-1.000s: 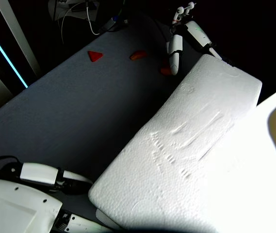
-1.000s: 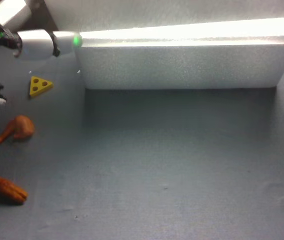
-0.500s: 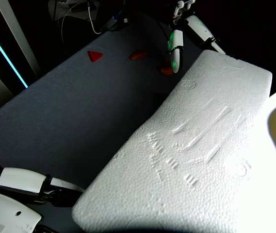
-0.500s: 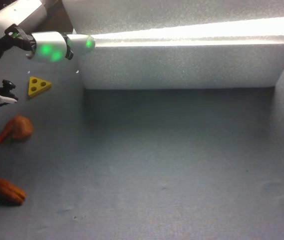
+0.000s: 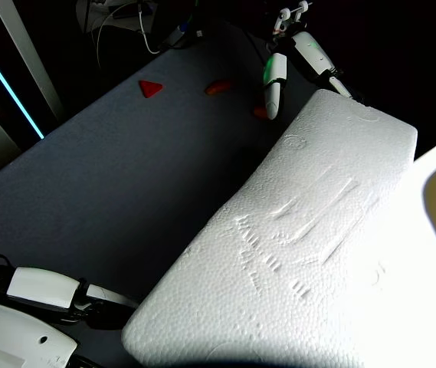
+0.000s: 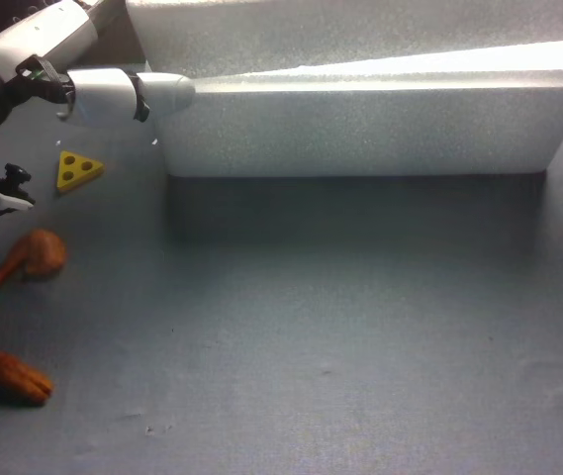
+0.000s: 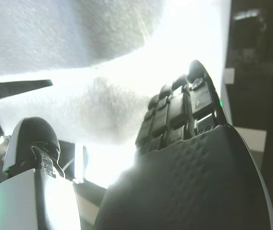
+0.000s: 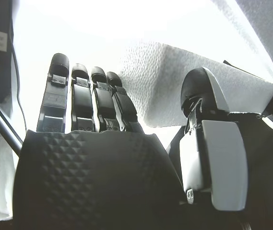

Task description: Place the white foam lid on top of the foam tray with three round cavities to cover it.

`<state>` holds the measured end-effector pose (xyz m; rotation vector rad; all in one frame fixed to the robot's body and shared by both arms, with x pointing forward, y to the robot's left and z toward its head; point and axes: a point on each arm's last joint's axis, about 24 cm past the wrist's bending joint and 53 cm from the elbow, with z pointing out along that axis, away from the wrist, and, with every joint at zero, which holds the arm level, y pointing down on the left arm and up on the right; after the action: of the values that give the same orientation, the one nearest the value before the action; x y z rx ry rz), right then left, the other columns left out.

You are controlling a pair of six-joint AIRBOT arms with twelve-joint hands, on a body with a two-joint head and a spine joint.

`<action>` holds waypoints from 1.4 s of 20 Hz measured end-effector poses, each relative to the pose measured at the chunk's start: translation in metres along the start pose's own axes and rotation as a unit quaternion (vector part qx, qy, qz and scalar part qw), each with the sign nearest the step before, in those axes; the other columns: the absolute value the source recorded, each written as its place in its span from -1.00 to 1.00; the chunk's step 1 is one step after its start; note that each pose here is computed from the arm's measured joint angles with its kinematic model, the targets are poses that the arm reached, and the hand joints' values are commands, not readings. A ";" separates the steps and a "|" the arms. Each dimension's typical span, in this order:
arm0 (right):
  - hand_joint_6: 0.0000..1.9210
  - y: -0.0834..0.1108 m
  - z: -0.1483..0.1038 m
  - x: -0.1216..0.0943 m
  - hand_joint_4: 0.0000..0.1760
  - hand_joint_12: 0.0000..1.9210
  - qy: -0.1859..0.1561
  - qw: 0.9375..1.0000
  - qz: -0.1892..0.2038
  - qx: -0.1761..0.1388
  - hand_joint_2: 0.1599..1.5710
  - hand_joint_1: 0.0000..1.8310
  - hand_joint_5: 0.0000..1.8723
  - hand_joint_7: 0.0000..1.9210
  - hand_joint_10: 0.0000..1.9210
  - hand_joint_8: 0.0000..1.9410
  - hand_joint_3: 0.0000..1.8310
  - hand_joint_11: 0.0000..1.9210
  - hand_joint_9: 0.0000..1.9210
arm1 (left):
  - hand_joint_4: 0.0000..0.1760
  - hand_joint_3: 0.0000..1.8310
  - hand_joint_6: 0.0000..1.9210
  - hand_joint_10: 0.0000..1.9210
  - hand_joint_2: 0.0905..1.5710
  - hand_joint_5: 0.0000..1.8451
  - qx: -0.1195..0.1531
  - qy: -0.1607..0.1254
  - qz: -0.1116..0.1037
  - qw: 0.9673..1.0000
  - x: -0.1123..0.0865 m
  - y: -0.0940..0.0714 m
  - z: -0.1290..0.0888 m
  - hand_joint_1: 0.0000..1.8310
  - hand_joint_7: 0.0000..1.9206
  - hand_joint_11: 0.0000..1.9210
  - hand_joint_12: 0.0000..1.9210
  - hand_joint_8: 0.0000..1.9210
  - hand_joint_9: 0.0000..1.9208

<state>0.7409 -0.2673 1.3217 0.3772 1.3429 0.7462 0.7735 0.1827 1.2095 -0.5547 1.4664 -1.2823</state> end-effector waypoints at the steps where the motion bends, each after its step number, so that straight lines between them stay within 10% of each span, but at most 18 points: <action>1: -1.00 -0.001 0.001 0.002 -1.00 -0.98 0.003 1.000 0.000 0.002 0.46 -0.60 -1.00 -1.00 -1.00 -1.00 -1.00 -0.96 -1.00 | -0.74 -1.00 -1.00 -1.00 0.24 -1.00 0.000 -0.001 -0.001 1.000 -0.001 0.000 0.000 -0.44 -1.00 -1.00 -0.75 -1.00 -1.00; 11: -1.00 -0.006 0.006 0.025 -1.00 -0.63 0.028 0.999 -0.005 0.015 0.42 -0.64 -1.00 -1.00 -1.00 -1.00 -1.00 -1.00 -1.00 | -0.69 -1.00 -1.00 -1.00 0.24 -1.00 -0.006 -0.007 0.006 1.000 -0.007 0.003 -0.005 -0.46 -1.00 -1.00 -0.55 -1.00 -1.00; 18: -1.00 -0.010 0.006 0.036 -1.00 -1.00 0.040 0.999 -0.003 0.021 0.49 -0.59 -1.00 -1.00 -1.00 -1.00 -1.00 -0.99 -1.00 | -0.94 -1.00 -1.00 -1.00 0.26 -1.00 -0.013 -0.010 0.011 1.000 -0.010 0.008 -0.009 -0.49 -1.00 -1.00 -0.20 -1.00 -1.00; 21: -1.00 -0.011 0.007 0.038 -1.00 -1.00 0.043 0.999 -0.002 0.022 0.47 -0.60 -1.00 -1.00 -1.00 -1.00 -1.00 -1.00 -1.00 | -0.73 -1.00 -1.00 -1.00 0.26 -1.00 -0.022 -0.005 0.016 1.000 -0.008 0.013 -0.009 -0.48 -1.00 -1.00 -0.48 -1.00 -1.00; 28: -1.00 -0.018 0.004 0.034 -1.00 -1.00 0.039 0.999 -0.005 0.028 0.45 -0.56 -1.00 -1.00 -1.00 -1.00 -1.00 -1.00 -1.00 | -0.42 -1.00 -1.00 -1.00 0.22 -1.00 -0.023 0.000 0.020 1.000 -0.002 0.016 -0.004 -0.48 -1.00 -1.00 -0.01 -1.00 -1.00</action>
<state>0.7513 -0.2564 1.2866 0.3895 1.4406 0.7218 0.7750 0.1910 1.1951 -0.5538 1.5038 -1.2201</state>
